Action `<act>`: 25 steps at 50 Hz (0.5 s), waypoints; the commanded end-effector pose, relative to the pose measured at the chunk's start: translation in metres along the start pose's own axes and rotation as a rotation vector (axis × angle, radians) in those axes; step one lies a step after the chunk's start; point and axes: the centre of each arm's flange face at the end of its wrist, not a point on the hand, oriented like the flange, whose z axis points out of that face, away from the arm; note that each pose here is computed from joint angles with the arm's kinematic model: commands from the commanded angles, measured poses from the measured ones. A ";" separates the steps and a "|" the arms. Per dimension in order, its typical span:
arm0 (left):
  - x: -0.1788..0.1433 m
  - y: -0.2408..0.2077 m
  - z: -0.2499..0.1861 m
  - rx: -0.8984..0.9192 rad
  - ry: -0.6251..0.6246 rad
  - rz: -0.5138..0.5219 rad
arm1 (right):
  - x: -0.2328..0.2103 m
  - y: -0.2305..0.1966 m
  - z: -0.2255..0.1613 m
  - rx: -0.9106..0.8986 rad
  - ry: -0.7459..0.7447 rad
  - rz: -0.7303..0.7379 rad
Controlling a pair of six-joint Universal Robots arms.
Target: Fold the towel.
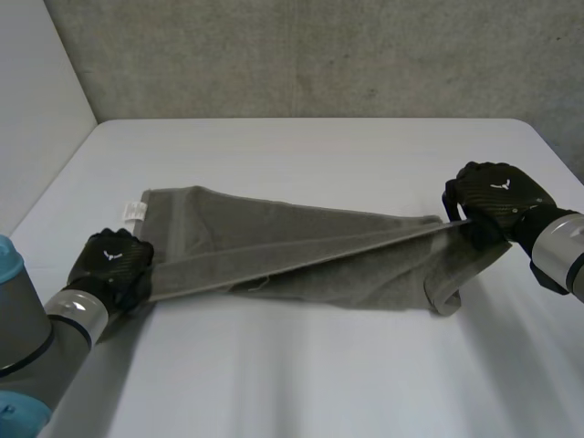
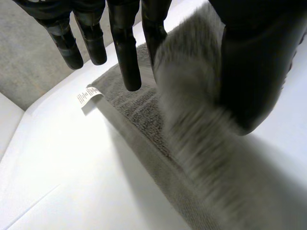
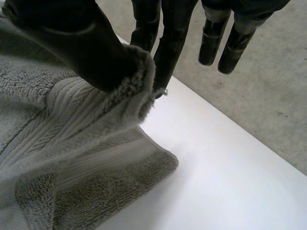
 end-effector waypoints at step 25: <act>-0.016 -0.031 -0.011 0.143 0.046 0.001 | 0.013 -0.006 -0.007 -0.007 0.077 0.028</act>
